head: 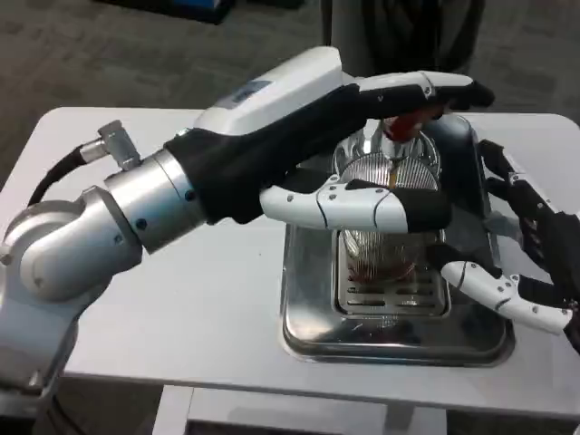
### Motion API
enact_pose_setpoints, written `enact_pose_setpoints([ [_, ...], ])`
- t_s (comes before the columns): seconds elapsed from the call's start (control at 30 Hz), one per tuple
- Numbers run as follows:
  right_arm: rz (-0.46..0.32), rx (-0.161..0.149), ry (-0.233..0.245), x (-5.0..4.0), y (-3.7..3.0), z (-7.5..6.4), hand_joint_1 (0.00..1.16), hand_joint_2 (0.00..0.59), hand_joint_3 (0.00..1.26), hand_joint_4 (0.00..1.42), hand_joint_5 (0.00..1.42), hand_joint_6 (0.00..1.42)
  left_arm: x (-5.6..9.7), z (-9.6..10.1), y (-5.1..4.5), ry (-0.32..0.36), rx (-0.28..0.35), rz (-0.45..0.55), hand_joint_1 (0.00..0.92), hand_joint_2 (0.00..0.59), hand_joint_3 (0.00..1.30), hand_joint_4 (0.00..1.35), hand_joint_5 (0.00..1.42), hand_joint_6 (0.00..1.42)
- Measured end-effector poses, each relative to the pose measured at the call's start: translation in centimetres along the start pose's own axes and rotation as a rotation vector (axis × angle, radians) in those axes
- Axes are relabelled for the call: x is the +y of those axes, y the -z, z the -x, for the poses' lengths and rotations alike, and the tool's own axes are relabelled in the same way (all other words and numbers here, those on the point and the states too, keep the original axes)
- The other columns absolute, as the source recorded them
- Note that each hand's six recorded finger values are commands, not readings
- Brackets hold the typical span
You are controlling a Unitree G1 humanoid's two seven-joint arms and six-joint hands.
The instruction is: Grasp the cup under the faucet to collect the drink, then remove the cup.
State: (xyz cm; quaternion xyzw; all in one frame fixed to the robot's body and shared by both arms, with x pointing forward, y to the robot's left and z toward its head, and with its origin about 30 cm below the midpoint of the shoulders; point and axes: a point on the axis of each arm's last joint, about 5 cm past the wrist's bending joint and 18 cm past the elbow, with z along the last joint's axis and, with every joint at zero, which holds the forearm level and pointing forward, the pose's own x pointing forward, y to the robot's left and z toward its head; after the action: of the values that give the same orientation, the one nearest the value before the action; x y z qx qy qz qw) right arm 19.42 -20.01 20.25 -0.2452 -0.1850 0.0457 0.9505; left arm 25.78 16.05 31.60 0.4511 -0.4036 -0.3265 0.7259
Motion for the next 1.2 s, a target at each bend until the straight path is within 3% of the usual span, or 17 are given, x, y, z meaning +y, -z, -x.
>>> enact_pose_setpoints([
  [0.37,-0.013,0.001,-0.006,0.44,0.16,-0.6,0.63,0.242,0.04,0.00,0.04,0.18,0.1,0.1,-0.02,0.000,0.002,-0.004,0.000,0.078,0.21,0.15,0.22,0.21],
  [0.73,-0.018,-0.023,-0.011,0.69,-0.14,-1.3,0.63,0.243,0.05,0.00,0.05,0.18,0.0,0.3,0.00,-0.001,0.004,-0.002,0.000,0.078,0.21,0.15,0.22,0.21],
  [1.03,-0.018,-0.016,-0.017,0.98,0.02,-1.7,0.63,0.243,0.05,0.00,0.05,0.18,0.0,0.3,0.07,-0.002,0.002,-0.003,0.000,0.079,0.22,0.15,0.22,0.21],
  [1.2,-0.025,-0.028,-0.018,1.24,-0.18,-2.0,0.63,0.244,0.06,0.01,0.05,0.18,0.0,0.5,0.14,-0.003,0.001,-0.005,0.000,0.079,0.22,0.15,0.22,0.21],
])
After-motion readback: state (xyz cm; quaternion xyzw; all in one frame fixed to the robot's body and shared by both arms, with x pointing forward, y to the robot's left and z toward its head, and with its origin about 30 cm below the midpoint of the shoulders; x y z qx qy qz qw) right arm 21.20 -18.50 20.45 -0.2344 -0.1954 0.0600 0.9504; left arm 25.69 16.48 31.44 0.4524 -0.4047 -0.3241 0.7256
